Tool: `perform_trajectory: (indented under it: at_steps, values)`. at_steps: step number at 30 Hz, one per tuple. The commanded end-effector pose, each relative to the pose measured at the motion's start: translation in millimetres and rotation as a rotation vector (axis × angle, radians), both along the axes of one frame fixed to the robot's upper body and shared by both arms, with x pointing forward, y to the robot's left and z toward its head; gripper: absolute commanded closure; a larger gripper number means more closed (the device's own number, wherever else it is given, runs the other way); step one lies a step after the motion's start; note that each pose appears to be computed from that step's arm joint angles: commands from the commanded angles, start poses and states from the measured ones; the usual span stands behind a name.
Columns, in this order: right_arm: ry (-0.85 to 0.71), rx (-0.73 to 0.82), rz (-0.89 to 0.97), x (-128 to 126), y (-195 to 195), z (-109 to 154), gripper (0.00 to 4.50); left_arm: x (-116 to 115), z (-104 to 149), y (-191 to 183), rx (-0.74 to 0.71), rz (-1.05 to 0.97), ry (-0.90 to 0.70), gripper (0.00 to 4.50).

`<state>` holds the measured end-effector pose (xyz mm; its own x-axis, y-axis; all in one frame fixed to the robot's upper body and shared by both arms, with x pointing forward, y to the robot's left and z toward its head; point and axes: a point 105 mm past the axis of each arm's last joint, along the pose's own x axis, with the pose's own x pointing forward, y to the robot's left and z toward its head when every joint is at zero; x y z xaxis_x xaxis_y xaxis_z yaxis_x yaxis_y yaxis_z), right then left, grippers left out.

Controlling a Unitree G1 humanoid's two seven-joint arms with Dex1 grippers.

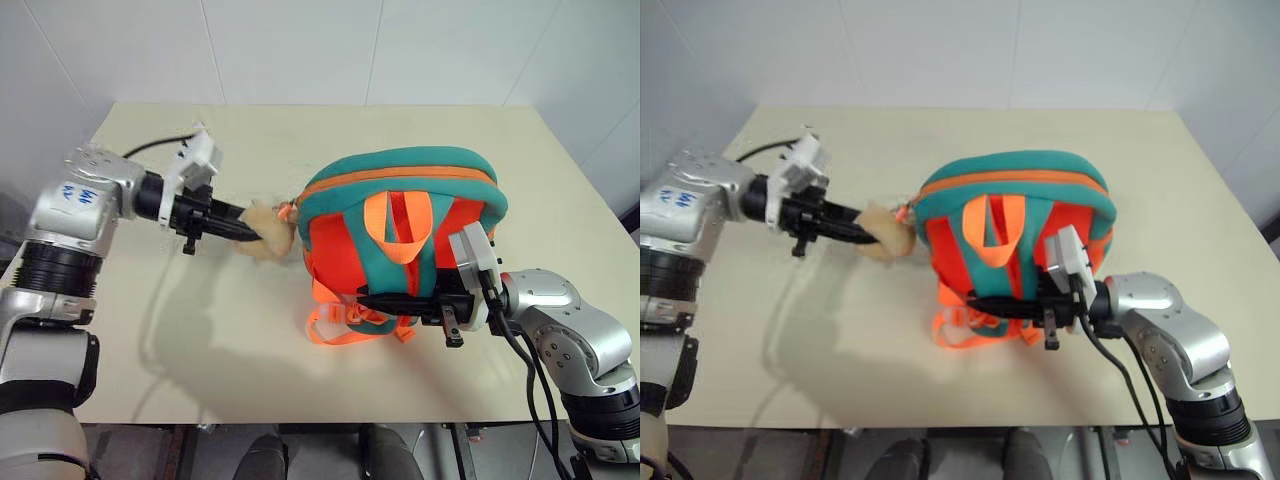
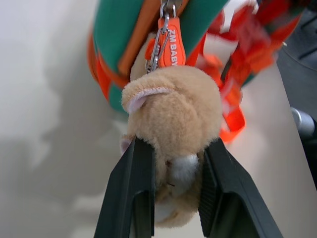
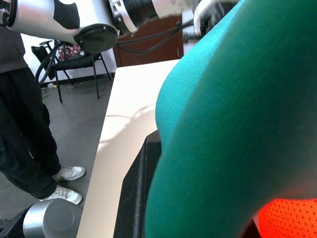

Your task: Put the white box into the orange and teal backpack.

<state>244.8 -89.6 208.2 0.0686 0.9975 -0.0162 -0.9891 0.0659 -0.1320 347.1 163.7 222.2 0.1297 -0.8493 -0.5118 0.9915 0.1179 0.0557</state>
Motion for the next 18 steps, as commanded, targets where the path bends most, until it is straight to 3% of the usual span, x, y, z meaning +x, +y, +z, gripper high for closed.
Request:
perform_trajectory:
  at_steps: [1, 18]
  values:
    - [-0.054, 0.016, 0.006, -3, -2, 10, 3.96, 4, -10, 4, 0.076, -0.004, 0.021, 3.81]
    - [-0.061, 0.019, 0.001, 1, 1, 11, 3.96, 27, -60, -7, 0.299, -0.037, 0.050, 3.82]
